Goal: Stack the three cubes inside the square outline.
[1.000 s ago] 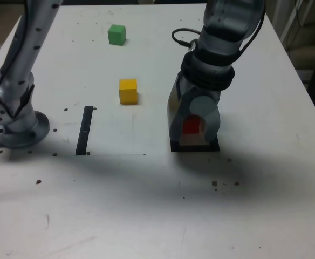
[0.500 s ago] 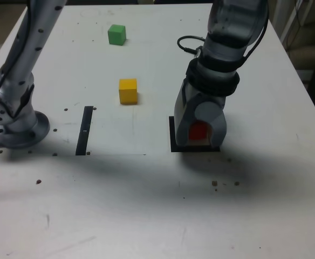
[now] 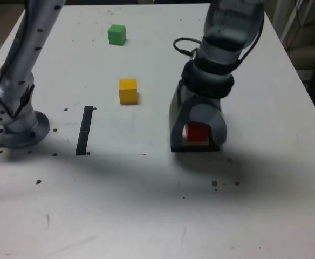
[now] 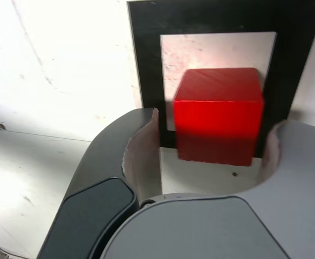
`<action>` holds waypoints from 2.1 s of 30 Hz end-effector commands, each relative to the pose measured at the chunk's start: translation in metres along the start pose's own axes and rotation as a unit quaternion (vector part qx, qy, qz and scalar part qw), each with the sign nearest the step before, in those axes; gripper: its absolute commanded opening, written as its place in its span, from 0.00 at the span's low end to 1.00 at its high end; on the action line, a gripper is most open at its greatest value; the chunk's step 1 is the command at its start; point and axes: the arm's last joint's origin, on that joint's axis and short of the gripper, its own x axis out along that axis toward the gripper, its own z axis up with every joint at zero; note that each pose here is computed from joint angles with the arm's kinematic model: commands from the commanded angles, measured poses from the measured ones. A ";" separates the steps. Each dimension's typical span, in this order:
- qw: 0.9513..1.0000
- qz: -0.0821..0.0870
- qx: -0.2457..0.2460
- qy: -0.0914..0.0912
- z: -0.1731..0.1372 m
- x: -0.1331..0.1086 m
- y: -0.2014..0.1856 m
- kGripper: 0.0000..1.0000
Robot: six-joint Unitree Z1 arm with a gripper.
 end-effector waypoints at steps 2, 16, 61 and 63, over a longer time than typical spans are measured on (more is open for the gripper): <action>1.000 0.011 -0.008 -0.014 -0.015 -0.014 0.002 0.99; 0.998 0.019 -0.056 -0.032 -0.079 -0.033 0.038 0.99; 0.997 0.018 -0.038 0.065 -0.125 0.036 0.150 0.80; 0.997 0.017 -0.037 0.067 -0.122 0.038 0.151 0.75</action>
